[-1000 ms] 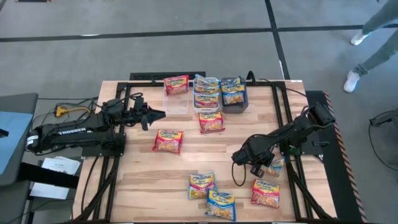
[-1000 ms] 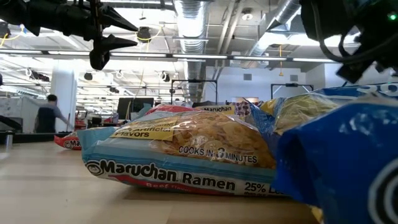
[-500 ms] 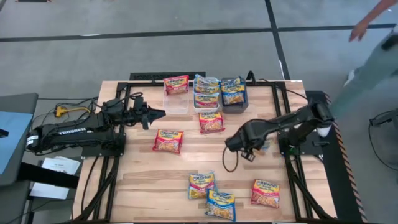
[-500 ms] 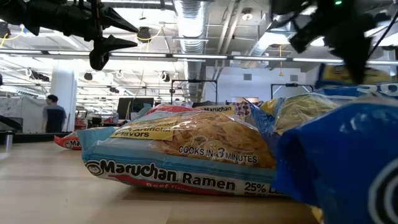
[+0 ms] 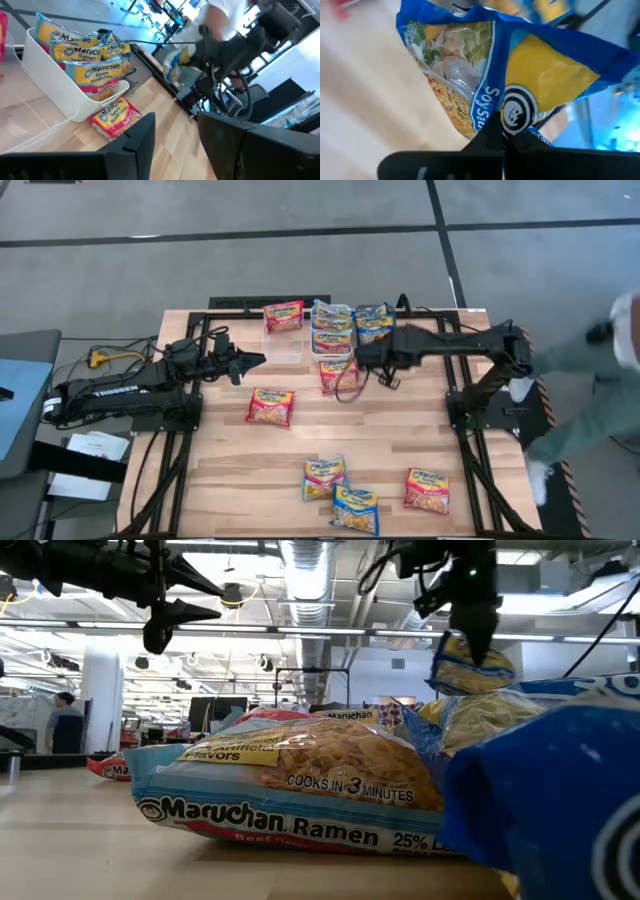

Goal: Sort Maruchan noodles
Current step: Put the blue noodle pack into the black bin

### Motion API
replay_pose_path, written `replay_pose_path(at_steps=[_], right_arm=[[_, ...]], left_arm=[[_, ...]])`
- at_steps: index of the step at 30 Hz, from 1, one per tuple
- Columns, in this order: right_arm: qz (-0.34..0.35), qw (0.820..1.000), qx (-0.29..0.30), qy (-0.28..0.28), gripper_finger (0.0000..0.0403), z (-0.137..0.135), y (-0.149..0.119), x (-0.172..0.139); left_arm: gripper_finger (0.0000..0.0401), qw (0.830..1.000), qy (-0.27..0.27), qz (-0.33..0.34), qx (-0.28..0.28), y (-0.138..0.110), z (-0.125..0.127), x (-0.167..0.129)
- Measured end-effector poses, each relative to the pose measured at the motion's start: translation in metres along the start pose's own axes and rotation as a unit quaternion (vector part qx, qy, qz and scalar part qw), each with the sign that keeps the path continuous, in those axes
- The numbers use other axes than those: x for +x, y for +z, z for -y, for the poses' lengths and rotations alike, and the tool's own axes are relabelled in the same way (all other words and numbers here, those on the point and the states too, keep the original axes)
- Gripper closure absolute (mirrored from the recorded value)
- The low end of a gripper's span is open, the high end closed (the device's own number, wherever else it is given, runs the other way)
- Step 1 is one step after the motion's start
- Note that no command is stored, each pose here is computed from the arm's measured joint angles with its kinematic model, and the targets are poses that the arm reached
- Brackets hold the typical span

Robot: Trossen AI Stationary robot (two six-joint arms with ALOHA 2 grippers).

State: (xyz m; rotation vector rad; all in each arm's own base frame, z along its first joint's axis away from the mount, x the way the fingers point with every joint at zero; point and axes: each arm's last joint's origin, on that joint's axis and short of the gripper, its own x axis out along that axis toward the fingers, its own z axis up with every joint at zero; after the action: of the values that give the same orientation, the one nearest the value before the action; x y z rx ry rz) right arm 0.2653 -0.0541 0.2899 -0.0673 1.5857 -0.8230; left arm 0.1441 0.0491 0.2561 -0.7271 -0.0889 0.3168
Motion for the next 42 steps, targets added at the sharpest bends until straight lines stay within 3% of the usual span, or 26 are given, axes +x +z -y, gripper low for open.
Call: replay_pose_path(at_steps=[9,18,26,42], right_arm=[[0.072,0.997,-0.023,-0.034,0.0399,0.052,0.037,0.020],[0.111,0.991,-0.057,-0.051,0.0400,0.077,0.061,0.042],[0.059,0.994,-0.089,-0.039,0.0400,0.064,0.076,0.072],[-0.005,0.989,-0.144,-0.018,0.0396,0.035,0.088,0.103]], left_arm=[[0.0266,1.000,0.001,0.001,0.000,0.000,0.000,0.000],[0.0266,1.000,0.001,0.001,-0.001,0.000,0.000,0.000],[0.0266,1.000,0.001,0.001,-0.001,0.000,0.000,0.000],[0.0266,1.000,0.003,0.002,-0.001,0.000,0.000,0.000]])
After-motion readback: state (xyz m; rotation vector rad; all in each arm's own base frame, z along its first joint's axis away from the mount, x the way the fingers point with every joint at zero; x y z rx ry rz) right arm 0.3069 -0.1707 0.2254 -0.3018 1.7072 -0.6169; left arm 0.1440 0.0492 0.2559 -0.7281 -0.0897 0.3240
